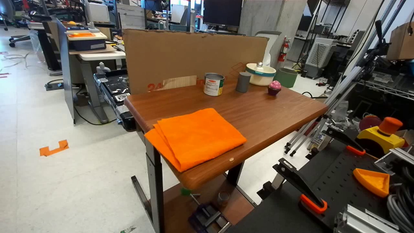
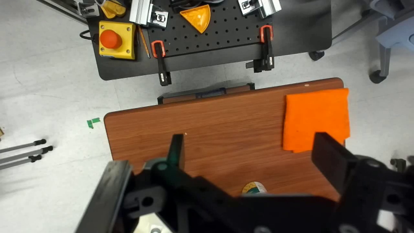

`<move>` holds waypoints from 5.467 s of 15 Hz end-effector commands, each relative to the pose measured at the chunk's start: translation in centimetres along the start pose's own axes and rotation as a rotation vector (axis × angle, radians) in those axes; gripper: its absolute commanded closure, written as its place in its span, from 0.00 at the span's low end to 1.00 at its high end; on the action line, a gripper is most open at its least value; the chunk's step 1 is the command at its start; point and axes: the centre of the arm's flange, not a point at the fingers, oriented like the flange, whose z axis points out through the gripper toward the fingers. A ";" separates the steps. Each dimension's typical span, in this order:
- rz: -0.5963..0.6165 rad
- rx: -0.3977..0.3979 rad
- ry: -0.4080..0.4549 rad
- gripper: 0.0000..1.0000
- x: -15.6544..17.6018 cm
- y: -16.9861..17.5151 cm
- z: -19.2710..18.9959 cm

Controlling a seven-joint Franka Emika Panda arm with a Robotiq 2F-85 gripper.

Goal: Pick the cellar in the pot and put it on the table

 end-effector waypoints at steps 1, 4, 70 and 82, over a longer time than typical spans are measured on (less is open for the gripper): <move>0.000 0.000 0.000 0.00 0.0 0.0 0.0; 0.005 0.004 -0.006 0.00 0.6 0.0 0.1; 0.178 -0.150 0.020 0.93 35.8 12.8 27.4; -0.154 -0.131 0.191 0.93 21.4 8.3 18.1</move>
